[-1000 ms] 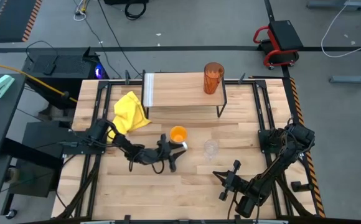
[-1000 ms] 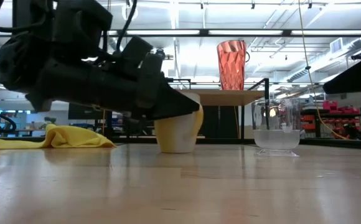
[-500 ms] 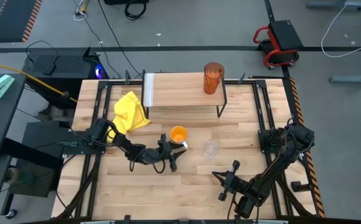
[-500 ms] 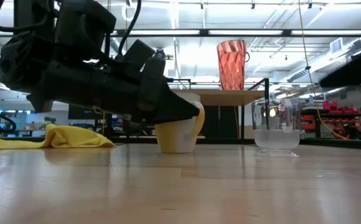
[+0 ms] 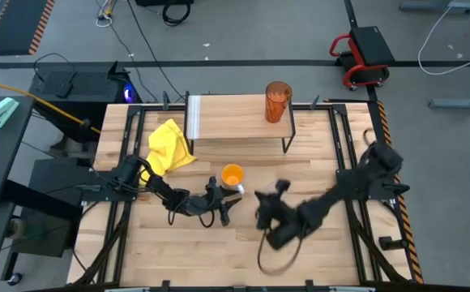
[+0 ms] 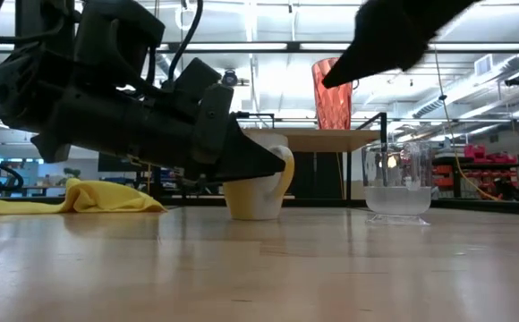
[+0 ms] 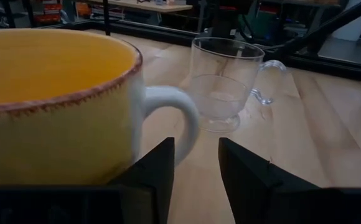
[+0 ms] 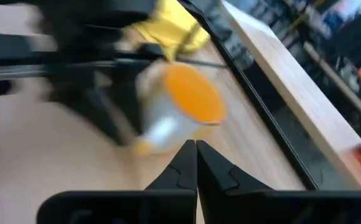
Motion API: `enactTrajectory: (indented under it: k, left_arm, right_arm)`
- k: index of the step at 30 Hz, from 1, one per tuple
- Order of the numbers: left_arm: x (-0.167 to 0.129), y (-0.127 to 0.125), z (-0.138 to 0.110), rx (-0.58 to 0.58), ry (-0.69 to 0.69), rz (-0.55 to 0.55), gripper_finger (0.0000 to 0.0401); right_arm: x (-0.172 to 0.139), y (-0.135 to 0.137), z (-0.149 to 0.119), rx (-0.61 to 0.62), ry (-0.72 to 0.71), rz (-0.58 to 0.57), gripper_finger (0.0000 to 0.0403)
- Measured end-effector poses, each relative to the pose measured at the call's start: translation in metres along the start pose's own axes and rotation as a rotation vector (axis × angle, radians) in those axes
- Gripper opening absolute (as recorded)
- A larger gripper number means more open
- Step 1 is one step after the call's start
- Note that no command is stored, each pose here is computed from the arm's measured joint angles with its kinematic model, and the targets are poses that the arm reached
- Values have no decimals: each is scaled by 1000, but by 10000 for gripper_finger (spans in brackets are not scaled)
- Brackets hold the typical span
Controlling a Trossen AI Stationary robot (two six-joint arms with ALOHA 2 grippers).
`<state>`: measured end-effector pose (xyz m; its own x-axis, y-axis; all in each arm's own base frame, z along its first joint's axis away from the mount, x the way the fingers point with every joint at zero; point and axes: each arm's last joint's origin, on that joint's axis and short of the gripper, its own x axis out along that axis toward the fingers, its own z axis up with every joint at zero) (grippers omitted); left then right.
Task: Stack small to large cups/mugs on shelf
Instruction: Put the yellow mug on the shelf
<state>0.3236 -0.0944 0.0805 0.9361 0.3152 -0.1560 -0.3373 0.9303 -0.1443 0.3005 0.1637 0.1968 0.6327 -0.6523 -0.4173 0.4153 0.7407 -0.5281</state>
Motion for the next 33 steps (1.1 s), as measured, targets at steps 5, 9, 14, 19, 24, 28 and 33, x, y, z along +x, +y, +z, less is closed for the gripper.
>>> enactTrajectory:
  k: [5, 9, 14, 19, 24, 28, 33]
  left_arm:
    - [0, 0, 0, 2, 0, 2, 128]
    - [0, 0, 0, 2, 0, 3, 132]
    - [0, 0, 0, 1, 0, 3, 134]
    - [0, 0, 0, 1, 0, 3, 128]
    - [0, 0, 0, 0, 0, 3, 133]
    - [0, 0, 0, -1, 0, 3, 137]
    - [0, 0, 0, -2, 0, 1, 133]
  right_arm:
    - [5, -62, 20, 182, 55, 128, 3]
    - [18, -102, 22, 293, 111, 201, 2]
    - [44, -114, 15, 314, 204, 288, 2]
    - [66, -104, 8, 273, 258, 303, 1]
    - [84, -96, 2, 268, 287, 296, 0]
    - [95, -89, 4, 257, 285, 324, 0]
    - [101, -82, 8, 242, 278, 355, 0]
